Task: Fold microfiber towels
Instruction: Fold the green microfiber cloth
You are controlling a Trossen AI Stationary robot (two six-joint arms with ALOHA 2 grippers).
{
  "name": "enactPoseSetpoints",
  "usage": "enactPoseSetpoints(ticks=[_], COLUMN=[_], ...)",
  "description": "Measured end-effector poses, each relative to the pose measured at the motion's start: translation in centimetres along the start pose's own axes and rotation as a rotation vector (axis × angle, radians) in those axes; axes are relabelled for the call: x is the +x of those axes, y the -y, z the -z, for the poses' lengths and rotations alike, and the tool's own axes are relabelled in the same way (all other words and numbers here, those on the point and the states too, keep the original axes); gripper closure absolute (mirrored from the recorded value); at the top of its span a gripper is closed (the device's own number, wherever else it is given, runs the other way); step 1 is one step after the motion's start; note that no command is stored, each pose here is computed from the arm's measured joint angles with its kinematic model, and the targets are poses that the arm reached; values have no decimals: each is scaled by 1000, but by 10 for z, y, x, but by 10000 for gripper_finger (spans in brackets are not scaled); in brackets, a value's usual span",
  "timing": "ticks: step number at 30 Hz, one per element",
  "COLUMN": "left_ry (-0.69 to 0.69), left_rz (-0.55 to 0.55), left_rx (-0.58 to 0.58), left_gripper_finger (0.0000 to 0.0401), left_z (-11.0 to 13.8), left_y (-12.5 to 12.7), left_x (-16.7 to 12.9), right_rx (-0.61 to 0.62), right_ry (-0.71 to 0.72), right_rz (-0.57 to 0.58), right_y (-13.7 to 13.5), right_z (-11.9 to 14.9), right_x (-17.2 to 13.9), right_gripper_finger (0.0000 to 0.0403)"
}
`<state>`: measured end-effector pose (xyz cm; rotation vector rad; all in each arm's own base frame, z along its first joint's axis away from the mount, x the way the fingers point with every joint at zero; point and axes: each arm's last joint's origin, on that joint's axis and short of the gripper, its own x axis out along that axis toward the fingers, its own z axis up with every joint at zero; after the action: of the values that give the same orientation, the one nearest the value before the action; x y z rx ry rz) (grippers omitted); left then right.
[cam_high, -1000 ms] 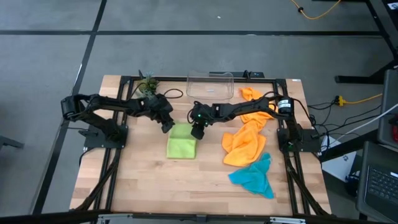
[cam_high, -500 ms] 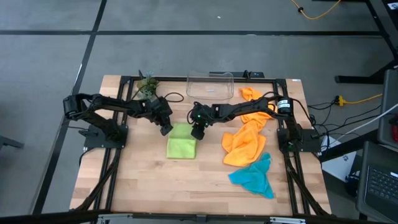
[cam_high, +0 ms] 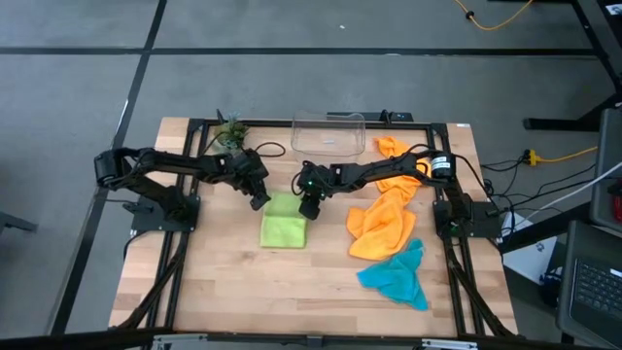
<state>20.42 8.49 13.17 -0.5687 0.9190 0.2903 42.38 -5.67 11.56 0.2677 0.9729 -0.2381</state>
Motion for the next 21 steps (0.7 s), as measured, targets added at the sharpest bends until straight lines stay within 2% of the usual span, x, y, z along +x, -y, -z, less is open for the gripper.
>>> enactPoseSetpoints(ticks=[10, 15, 21], left_ry=[-33, -27, -25], left_rz=[0, -77, -113], left_rx=[11, 40, 79], left_gripper_finger=[185, 188, 195], left_z=[3, 4, 4], left_y=[2, 5, 4], left_x=[7, 17, 18], right_rx=[1, 1, -12], right_ry=[-9, -11, -24], right_rz=[-1, -2, 15], right_y=[0, 0, 1], right_z=[1, 2, 3], right_x=[1, 1, 1], right_gripper_finger=[248, 248, 248])
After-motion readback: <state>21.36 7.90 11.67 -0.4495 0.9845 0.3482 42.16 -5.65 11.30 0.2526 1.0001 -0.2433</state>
